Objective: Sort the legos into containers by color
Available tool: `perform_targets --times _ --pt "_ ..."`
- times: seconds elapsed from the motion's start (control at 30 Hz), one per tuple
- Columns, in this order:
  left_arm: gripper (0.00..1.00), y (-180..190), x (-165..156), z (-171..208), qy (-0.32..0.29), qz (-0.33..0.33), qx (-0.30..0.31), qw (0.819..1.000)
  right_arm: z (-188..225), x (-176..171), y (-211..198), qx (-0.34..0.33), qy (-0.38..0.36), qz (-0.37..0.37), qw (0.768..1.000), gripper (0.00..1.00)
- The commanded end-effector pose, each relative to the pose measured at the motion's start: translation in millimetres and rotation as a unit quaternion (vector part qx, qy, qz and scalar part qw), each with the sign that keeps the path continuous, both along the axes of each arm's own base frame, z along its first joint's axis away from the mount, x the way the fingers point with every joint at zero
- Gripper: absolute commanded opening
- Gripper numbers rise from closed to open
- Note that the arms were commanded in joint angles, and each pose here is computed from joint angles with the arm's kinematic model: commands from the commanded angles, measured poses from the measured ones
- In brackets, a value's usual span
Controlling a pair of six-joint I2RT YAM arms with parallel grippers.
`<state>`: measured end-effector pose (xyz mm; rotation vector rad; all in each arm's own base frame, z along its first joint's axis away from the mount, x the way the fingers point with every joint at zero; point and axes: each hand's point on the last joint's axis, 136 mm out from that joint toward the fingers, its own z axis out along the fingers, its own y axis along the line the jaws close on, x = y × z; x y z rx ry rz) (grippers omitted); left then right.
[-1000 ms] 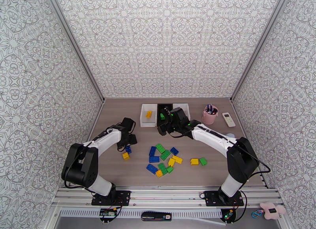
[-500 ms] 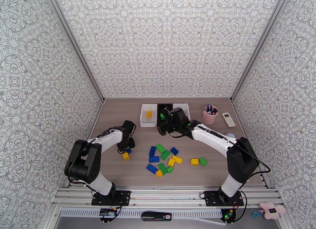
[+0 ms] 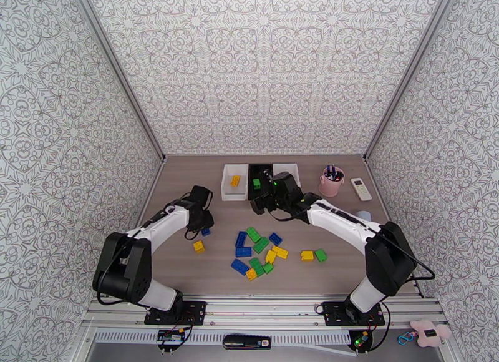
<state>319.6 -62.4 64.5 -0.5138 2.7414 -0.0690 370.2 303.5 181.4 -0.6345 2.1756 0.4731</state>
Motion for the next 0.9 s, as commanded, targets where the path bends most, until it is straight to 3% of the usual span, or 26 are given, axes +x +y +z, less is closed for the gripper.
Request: perform_targets --times 0.0,0.3,0.63,0.87 --pt "0.31 -18.5 23.6 32.7 -0.06 -0.026 -0.023 0.998 13.4 -2.4 -4.8 0.016 -0.018 -0.016 1.0 1.0" --pt "0.27 -104.7 66.4 89.8 -0.152 -0.145 -0.141 0.967 24.9 -4.9 -34.8 0.043 -0.042 -0.078 0.995 1.0" --pt "0.27 -204.4 108.9 111.1 -0.181 -0.243 -0.15 0.941 32.5 -8.4 -106.7 0.111 -0.047 -0.199 0.972 1.0" --pt "0.27 -266.0 139.3 115.5 -0.207 -0.26 -0.183 0.925 32.4 -19.0 -131.2 0.11 -0.049 -0.219 0.968 1.0"
